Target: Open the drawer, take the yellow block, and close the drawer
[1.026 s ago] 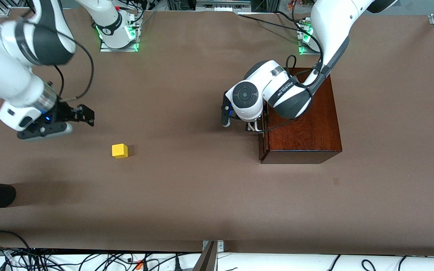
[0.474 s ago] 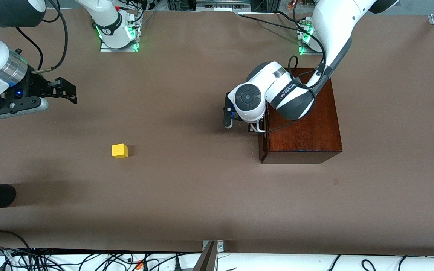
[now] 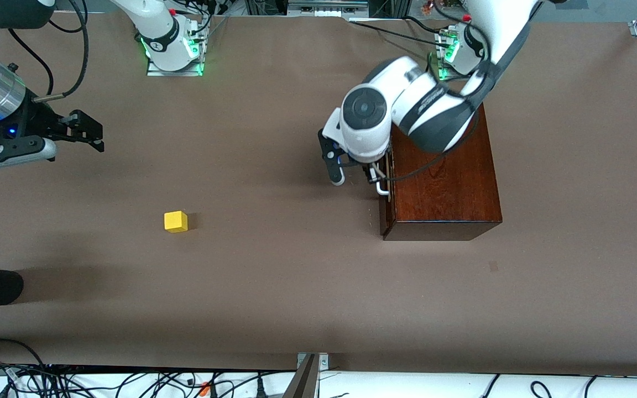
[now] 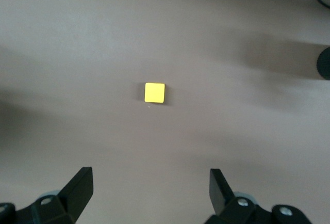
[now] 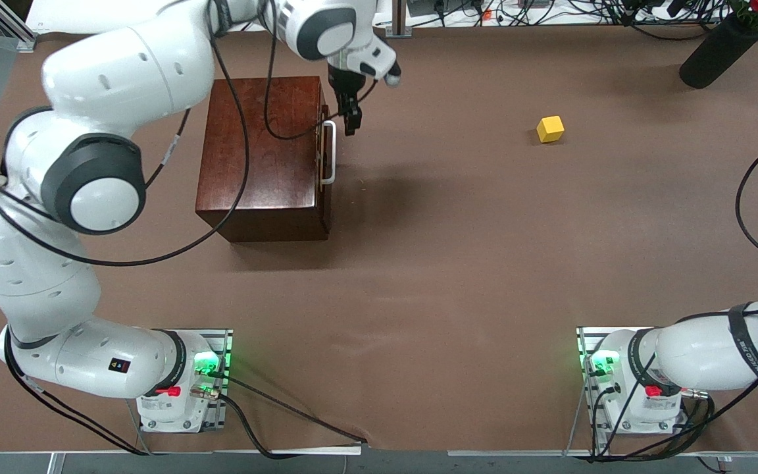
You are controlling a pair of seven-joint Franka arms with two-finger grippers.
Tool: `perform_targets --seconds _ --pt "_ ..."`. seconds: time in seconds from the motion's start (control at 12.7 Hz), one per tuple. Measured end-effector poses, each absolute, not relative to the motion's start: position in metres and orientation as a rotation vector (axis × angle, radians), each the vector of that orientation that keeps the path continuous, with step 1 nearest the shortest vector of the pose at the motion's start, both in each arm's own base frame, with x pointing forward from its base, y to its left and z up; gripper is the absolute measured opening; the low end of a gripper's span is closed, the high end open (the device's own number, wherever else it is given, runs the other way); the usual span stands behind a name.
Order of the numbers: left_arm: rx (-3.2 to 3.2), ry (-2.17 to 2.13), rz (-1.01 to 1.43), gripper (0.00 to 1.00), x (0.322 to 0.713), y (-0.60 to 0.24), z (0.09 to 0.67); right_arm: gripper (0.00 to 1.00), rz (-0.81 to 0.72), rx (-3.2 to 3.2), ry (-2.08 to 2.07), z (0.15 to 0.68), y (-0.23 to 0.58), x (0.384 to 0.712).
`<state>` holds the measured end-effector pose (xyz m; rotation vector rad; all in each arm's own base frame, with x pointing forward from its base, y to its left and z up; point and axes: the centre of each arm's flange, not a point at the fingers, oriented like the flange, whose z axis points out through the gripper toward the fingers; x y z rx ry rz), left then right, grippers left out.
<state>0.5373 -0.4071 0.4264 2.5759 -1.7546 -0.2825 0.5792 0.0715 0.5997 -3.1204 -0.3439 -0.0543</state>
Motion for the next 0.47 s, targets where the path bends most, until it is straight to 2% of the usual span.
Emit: perform_targets --seconds 0.16,0.24,0.47 --pt "2.698 -1.605 -0.252 0.93 0.555 -0.364 0.486 1.0 -0.058 -3.12 -0.342 0.601 0.071 0.579" --pt "2.747 -1.53 -0.252 1.0 0.568 -0.334 0.507 1.0 -0.057 -3.121 -0.342 0.601 0.071 0.58" --pt "2.768 -1.445 -0.297 1.0 0.603 -0.248 0.519 1.0 -0.055 -3.121 -0.341 0.6 0.071 0.58"
